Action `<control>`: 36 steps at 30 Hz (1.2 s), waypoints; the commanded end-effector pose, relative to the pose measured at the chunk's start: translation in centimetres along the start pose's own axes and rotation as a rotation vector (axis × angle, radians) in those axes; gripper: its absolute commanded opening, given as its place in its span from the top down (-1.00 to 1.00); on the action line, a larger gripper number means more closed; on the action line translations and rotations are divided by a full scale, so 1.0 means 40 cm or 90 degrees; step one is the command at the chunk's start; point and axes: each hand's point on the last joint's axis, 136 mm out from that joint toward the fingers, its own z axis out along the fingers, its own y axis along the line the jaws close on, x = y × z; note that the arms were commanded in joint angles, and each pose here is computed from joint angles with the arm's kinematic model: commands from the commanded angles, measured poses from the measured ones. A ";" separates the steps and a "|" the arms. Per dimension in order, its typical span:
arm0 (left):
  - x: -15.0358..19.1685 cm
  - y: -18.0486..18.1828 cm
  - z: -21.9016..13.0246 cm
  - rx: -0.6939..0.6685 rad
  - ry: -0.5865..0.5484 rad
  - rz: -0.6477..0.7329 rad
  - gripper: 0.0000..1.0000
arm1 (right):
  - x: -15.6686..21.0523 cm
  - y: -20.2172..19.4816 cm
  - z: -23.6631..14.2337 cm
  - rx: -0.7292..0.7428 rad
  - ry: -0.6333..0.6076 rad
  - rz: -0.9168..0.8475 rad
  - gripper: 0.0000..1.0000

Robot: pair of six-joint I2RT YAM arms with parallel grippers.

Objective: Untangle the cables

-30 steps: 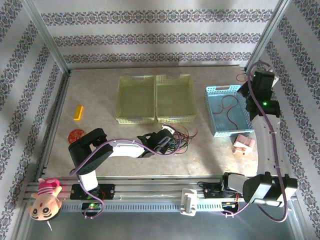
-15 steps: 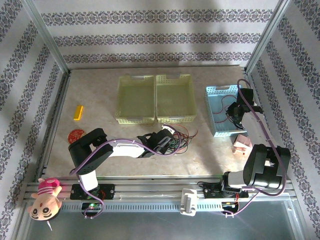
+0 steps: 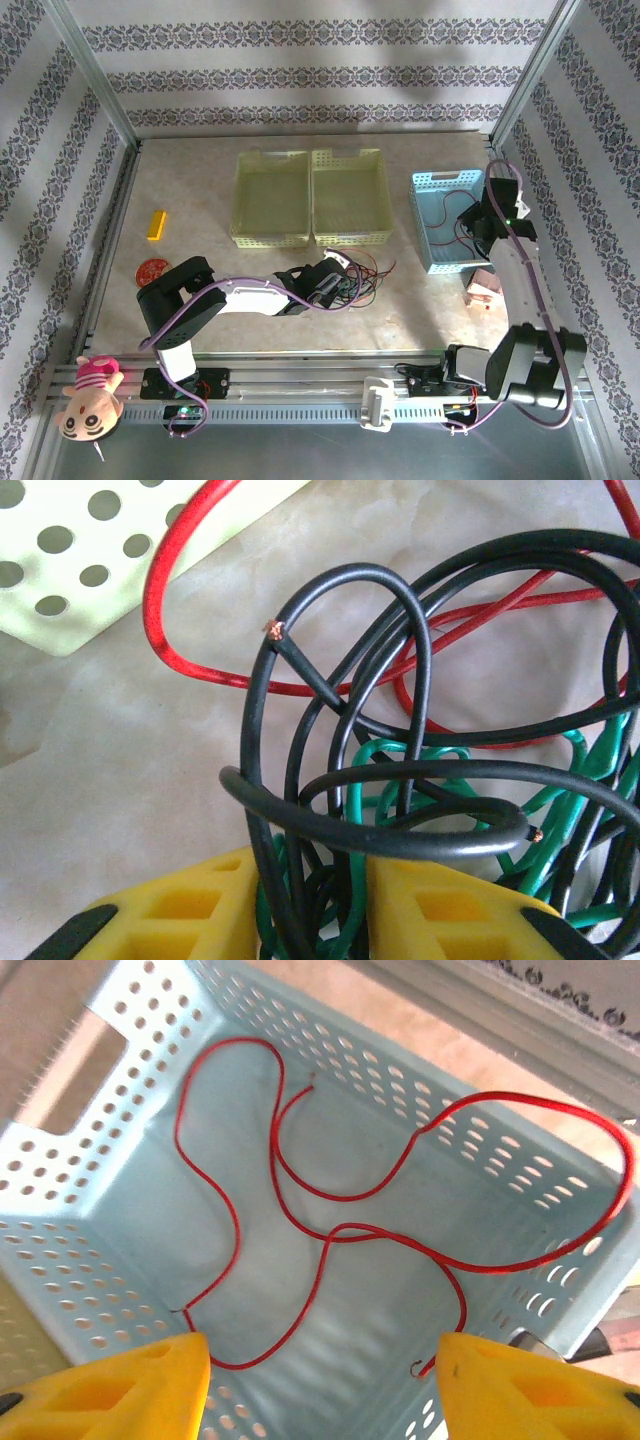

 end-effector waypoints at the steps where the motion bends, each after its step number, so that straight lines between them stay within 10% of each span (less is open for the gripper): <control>1: 0.121 0.018 0.014 -0.015 0.099 0.043 0.39 | 0.044 0.000 -0.023 -0.030 0.044 -0.024 -0.22; 9: 0.119 0.014 0.015 -0.011 0.097 0.043 0.39 | 0.362 0.219 -0.121 -0.295 0.252 -0.305 -0.16; 15: 0.115 0.012 0.015 -0.011 0.095 0.042 0.39 | 0.582 0.209 -0.092 -0.280 0.403 -0.422 -0.12; 36: 0.116 0.013 0.010 -0.012 0.099 0.044 0.39 | 0.634 0.246 0.117 -0.066 0.297 -0.594 -0.10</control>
